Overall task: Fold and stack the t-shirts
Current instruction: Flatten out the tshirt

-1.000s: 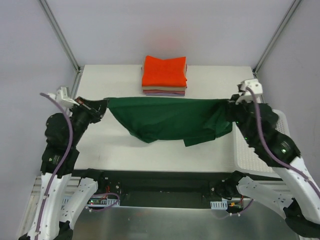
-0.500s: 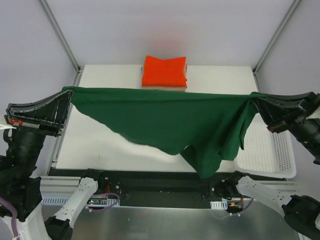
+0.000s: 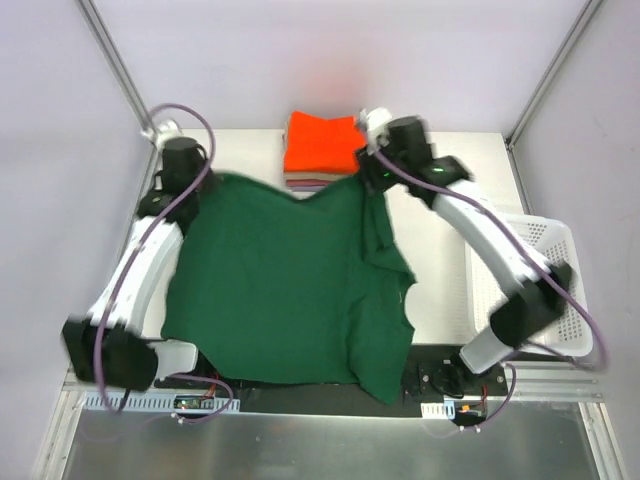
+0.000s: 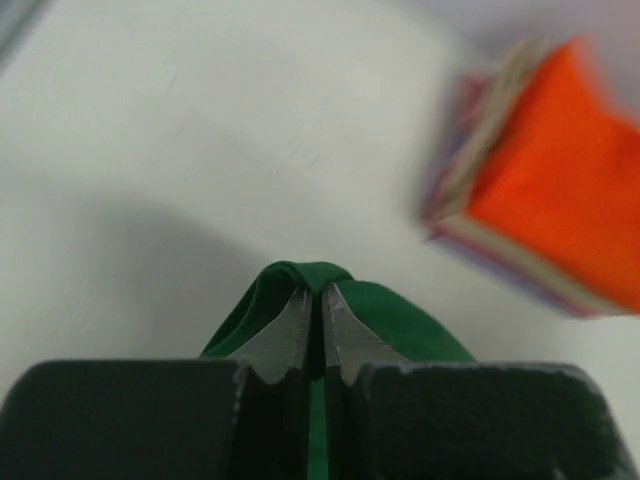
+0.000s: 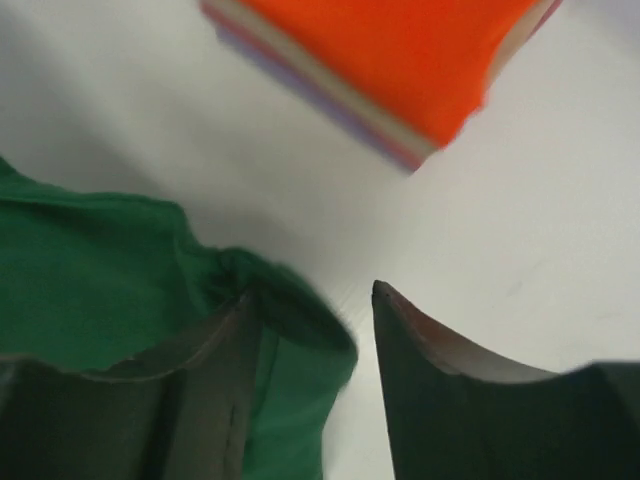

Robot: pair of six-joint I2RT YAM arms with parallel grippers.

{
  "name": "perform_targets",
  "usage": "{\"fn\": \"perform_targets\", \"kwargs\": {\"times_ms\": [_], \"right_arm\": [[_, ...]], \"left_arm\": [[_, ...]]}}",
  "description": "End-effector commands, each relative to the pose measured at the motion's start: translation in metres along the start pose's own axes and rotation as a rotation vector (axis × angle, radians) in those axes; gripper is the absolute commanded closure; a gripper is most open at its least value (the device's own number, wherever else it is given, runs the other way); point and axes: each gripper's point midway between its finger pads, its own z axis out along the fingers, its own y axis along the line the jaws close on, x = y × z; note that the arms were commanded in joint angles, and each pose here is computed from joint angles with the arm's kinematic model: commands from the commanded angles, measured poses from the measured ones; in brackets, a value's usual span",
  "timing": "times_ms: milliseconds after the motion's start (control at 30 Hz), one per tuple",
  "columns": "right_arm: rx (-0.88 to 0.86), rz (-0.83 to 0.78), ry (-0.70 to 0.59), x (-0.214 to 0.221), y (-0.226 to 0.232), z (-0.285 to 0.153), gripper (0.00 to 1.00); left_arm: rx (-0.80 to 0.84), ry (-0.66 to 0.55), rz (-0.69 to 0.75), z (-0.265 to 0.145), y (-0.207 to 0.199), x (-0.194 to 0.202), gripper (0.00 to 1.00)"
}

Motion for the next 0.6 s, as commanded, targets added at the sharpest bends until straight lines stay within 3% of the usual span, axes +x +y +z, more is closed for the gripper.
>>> {"fn": "perform_targets", "kwargs": {"times_ms": [0,100,133,333,467,567], "right_arm": [[-0.093,0.075,0.222,0.083,0.020,0.092,0.40],[-0.065,0.150,0.295,0.119,0.024,0.110,0.07],[-0.043,0.171,0.307,0.130,0.022,0.111,0.04],[0.185,0.298,0.383,0.176,-0.001,0.090,0.01],[0.256,0.339,0.403,0.199,-0.015,0.081,0.01],[0.297,0.474,0.439,0.218,-0.032,0.079,0.02]], "left_arm": [[-0.346,0.240,0.034,0.050,0.095,0.106,1.00],[-0.432,0.359,0.053,0.064,0.124,0.151,1.00],[-0.454,0.386,0.060,0.068,0.131,0.162,1.00],[-0.488,0.480,0.082,0.077,0.145,0.194,1.00],[-0.479,0.482,0.083,0.077,0.145,0.196,1.00],[-0.469,0.479,0.081,0.074,0.143,0.195,1.00]]}}
